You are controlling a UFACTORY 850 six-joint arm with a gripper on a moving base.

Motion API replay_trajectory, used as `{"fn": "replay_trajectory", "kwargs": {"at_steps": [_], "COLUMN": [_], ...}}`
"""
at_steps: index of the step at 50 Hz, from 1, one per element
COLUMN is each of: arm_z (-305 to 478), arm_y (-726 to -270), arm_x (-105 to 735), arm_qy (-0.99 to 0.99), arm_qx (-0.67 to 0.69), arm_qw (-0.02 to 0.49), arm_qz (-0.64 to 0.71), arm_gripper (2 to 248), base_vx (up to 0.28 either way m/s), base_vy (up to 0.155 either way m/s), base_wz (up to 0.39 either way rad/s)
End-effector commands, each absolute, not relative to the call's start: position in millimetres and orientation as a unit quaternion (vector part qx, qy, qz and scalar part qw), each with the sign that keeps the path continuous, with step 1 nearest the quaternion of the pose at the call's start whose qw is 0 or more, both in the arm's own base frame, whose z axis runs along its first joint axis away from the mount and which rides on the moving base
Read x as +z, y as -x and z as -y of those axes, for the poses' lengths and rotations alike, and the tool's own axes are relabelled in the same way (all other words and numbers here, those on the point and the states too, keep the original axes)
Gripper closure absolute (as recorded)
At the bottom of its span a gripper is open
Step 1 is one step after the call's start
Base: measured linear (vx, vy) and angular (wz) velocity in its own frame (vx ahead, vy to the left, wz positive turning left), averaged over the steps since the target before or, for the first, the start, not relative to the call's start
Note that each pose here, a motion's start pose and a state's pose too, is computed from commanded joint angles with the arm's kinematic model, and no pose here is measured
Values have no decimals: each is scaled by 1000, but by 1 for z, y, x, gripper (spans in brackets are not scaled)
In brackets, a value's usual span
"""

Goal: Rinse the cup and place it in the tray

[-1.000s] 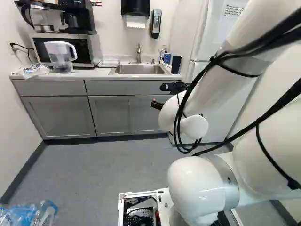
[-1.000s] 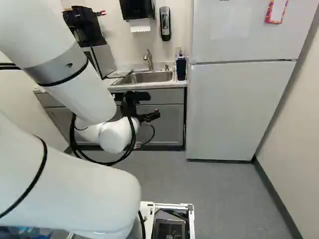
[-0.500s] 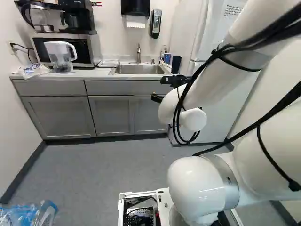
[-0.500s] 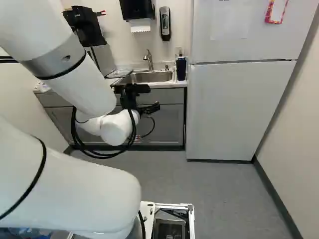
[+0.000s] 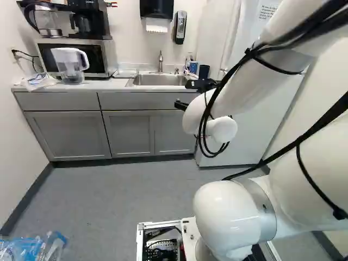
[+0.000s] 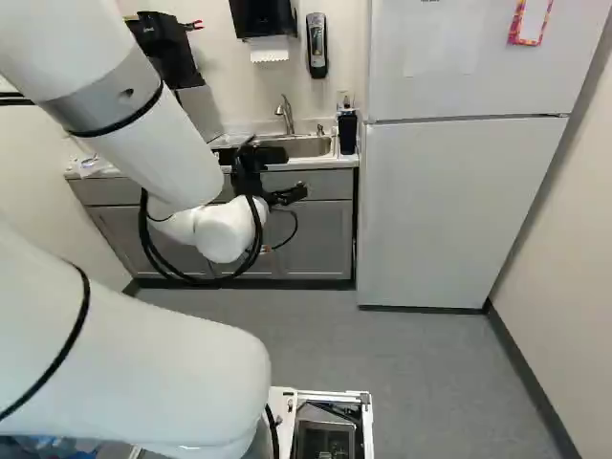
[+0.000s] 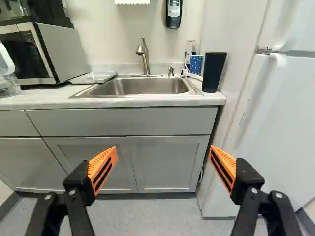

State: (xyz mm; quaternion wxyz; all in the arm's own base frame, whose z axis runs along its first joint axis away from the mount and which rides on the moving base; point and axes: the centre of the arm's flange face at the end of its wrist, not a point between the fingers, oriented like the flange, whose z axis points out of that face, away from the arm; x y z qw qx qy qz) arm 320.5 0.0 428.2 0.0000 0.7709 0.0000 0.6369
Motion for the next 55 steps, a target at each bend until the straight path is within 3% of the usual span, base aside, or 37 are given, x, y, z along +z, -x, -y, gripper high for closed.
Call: {"fn": "replay_trajectory", "kwargs": {"at_steps": [55], "arm_z": [0], "arm_y": [-367], "arm_x": [479], "arm_qy": [-760], "arm_qx": [650], "arm_qw": [0], "arm_qz": [0], "arm_gripper": [3], "base_vx": [0], "base_vy": [0], "base_wz": [0]}}
